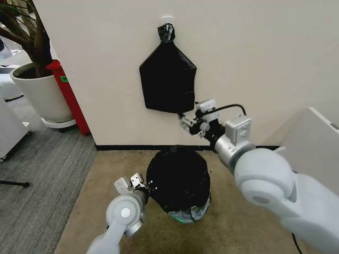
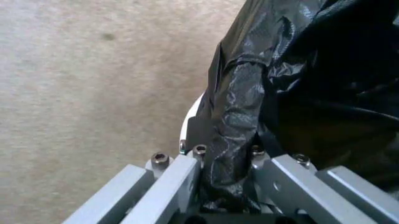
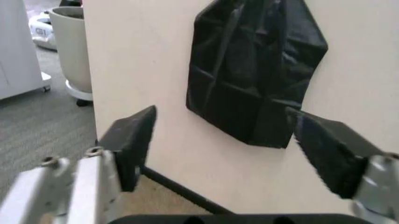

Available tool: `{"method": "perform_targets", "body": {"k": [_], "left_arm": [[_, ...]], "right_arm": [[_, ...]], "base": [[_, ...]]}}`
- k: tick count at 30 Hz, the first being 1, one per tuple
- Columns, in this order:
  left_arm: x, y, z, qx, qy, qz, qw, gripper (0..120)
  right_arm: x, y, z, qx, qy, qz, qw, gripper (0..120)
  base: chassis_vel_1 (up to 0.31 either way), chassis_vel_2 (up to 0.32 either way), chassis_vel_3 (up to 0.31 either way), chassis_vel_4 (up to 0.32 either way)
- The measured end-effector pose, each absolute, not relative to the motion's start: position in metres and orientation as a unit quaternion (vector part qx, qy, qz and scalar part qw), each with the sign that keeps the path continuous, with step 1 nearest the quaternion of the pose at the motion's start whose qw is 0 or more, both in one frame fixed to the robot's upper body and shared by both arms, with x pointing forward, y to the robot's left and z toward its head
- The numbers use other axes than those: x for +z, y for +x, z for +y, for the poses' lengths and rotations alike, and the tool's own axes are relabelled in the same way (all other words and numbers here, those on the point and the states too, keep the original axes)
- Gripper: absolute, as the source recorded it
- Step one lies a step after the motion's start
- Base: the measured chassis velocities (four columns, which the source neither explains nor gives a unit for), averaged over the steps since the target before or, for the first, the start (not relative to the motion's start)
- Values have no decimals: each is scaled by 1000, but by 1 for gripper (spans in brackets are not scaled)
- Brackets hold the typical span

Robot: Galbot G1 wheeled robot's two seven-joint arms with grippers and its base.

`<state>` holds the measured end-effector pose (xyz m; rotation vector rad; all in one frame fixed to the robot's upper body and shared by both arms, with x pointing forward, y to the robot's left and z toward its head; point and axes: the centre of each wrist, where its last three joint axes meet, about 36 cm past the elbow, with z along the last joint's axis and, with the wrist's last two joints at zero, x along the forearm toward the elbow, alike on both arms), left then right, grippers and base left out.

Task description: Place the garbage bag over the trash bin.

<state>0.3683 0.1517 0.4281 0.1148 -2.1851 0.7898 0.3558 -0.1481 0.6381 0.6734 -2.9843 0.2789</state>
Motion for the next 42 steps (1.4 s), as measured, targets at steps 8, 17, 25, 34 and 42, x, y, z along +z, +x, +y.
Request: {"method": "perform_targets", "body": {"k": [8, 17, 25, 34, 42], "left_arm": [[425, 373, 156, 274, 66, -873, 397, 0], [421, 376, 161, 260, 67, -881, 389, 7], [424, 372, 160, 268, 63, -888, 368, 35], [442, 356, 167, 274, 59, -899, 335, 69], [476, 321, 173, 274, 46, -908, 315, 96]], "right_arm": [[623, 353, -147, 98, 227, -968, 37, 99], [616, 348, -145, 102, 241, -964, 37, 100], [613, 347, -145, 105, 249, -962, 41, 100], [607, 345, -141, 102, 254, -961, 43, 100], [600, 344, -137, 95, 255, -961, 43, 100]], "base": [[0, 0, 0, 0], [0, 0, 0, 0], [0, 0, 0, 0], [0, 0, 0, 0], [0, 0, 0, 0]]}}
